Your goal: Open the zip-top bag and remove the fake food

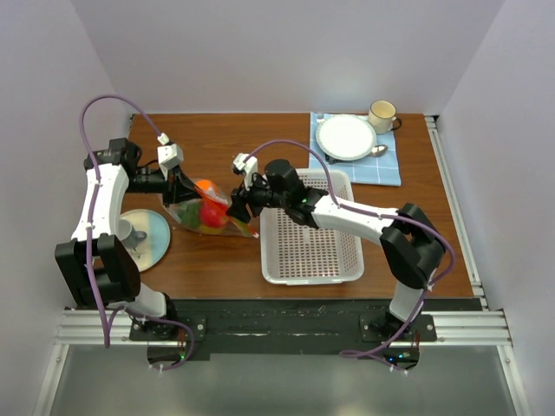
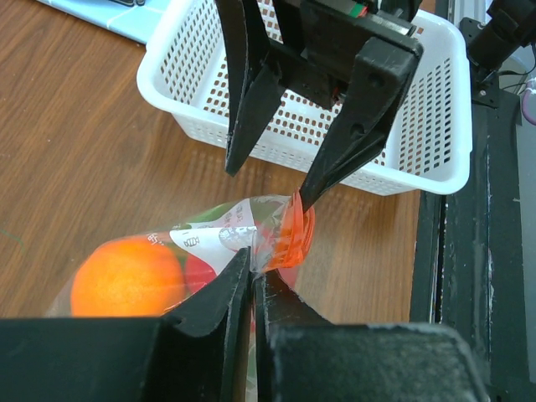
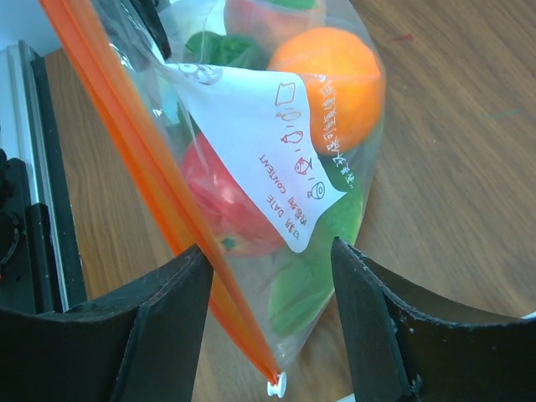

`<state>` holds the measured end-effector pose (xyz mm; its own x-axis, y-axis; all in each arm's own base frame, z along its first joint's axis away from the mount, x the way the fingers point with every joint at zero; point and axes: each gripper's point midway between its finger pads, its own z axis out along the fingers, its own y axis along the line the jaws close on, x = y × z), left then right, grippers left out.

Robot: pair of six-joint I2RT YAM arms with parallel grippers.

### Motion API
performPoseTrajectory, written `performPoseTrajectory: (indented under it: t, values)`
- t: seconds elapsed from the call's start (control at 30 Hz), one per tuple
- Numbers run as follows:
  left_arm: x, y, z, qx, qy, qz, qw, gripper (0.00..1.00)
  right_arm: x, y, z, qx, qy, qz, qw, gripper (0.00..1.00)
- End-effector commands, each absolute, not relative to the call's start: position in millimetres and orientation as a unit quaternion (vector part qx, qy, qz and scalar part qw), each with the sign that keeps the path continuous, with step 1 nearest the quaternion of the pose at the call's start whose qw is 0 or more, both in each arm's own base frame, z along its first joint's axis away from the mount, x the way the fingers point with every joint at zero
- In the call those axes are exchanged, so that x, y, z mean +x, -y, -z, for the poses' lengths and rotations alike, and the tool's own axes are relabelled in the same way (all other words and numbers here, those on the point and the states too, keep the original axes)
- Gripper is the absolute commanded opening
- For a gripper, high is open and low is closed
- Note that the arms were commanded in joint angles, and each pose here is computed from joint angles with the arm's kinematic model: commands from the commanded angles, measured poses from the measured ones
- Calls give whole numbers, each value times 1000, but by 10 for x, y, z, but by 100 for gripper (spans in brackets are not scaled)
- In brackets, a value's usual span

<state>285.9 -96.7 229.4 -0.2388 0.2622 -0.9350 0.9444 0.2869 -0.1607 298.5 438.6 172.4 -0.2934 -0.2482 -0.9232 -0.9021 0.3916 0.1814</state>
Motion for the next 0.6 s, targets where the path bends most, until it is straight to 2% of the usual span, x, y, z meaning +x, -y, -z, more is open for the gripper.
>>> performPoseTrajectory:
  t: [0.0,0.1,0.13,0.17,0.2,0.27,0.43,0.57]
  values:
    - [2886,997,-2453,459,-658,391,451,13,3155,-4473,-1970,-384,-697,-376,474,58]
    - [2872,1012,-2468,460,-656,393,451,21,3251,-4505,-1978,-373,-698,-370,486,44]
    - [2870,1007,-2469,460,-657,391,452,24,3272,-4519,-2002,-370,-697,-370,490,33]
    - [2865,1011,-2466,459,-658,392,450,30,3298,-4529,-2011,-368,-697,-368,493,27]
    - [2866,1006,-2476,459,-658,390,451,33,3331,-4559,-2046,-367,-695,-368,497,13]
    - [2860,997,-2470,461,-660,386,450,37,3403,-4563,-2080,-361,-696,-358,507,1]
    - [2969,862,-2475,452,-671,369,457,42,3547,-4431,-2297,-341,-700,-317,542,0]
    - [3407,259,-2421,379,-710,329,494,44,3396,-4334,-2384,-345,-689,-314,555,0]
